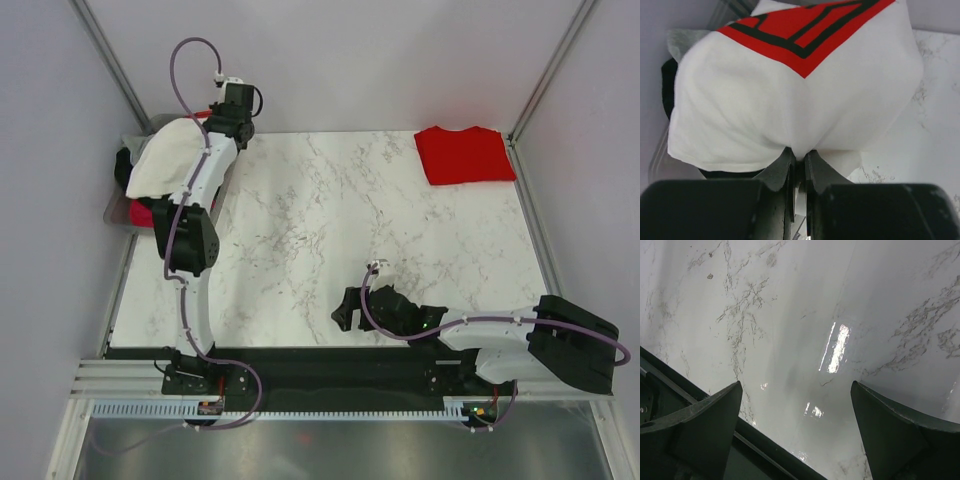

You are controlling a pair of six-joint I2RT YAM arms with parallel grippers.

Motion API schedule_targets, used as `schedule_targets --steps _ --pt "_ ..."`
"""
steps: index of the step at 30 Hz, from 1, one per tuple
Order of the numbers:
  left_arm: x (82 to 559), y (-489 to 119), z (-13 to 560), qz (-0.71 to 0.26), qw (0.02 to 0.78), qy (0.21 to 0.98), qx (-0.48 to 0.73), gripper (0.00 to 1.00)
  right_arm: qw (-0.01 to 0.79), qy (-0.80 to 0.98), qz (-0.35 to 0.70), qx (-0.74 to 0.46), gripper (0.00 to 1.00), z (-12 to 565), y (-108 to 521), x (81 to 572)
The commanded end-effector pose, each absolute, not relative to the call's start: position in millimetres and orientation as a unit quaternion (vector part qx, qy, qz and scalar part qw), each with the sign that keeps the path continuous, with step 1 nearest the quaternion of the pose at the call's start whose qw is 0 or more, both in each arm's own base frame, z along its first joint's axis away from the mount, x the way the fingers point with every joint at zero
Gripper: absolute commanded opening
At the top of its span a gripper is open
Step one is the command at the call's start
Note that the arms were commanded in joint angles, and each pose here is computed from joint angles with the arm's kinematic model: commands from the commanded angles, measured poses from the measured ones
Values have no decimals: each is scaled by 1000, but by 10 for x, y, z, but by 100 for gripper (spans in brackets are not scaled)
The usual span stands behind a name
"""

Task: Fold and stack the t-shirts
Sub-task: Grab the tshirt from the pile, then move the tshirt to the center of the board

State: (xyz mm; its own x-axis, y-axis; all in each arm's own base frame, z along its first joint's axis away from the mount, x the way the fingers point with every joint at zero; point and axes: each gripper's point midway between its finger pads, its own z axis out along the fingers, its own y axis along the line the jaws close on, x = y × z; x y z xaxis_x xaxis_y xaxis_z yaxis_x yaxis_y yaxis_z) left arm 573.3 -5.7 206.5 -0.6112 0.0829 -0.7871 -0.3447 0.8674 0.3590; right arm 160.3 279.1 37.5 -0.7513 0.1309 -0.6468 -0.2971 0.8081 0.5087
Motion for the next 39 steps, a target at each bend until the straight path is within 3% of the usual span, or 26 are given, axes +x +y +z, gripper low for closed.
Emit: schedule_targets --steps 1,6,9,12,15,18,23,24,26,27,31,33,34,35,36,39 --pt "5601 -49 3182 217 534 808 -122 6 315 911 261 -57 98 99 2601 1486" --pt "5285 -501 4167 142 620 765 -99 3 334 904 263 -46 98 164 2515 1512" --pt "4941 -1158 4733 56 670 740 -23 4 370 883 285 -44 98 399 2462 1560" --pt "4319 -1740 5382 -2 719 693 52 7 412 865 285 -37 98 774 2352 1643" --pt "3633 -1955 5964 -61 760 644 72 9 458 853 250 -6 98 1284 2065 1754" --pt "3267 -1862 6130 -114 764 632 54 15 498 830 252 14 98 1902 1818 1770" --pt "3217 -1910 5541 -132 695 706 44 18 540 800 246 88 98 2670 1289 1735" --pt "3292 -1981 5332 -124 672 729 46 23 541 798 248 94 98 2819 1174 1683" --pt "3332 -2047 4738 -120 590 797 51 29 541 789 266 116 98 2976 1052 1622" --pt "3361 -2134 4443 -126 547 825 58 39 539 788 271 125 98 3051 963 1576" --pt "2998 -2878 2559 -233 260 924 157 46 520 790 289 149 98 3032 854 1471" --pt "2751 -3050 2086 -268 190 928 175 67 501 804 284 147 98 2871 894 1442" --pt "2546 -3029 1763 -267 144 936 179 71 491 813 279 142 98 2797 945 1437" --pt "2498 -3085 1701 -268 152 933 186 80 482 821 273 136 98 2718 998 1436" --pt "2457 -3044 1657 -259 155 935 185 99 462 837 266 121 98 2560 1087 1406" --pt "2424 -2824 1737 -235 194 937 173 100 411 874 240 97 98 2170 1355 1388"
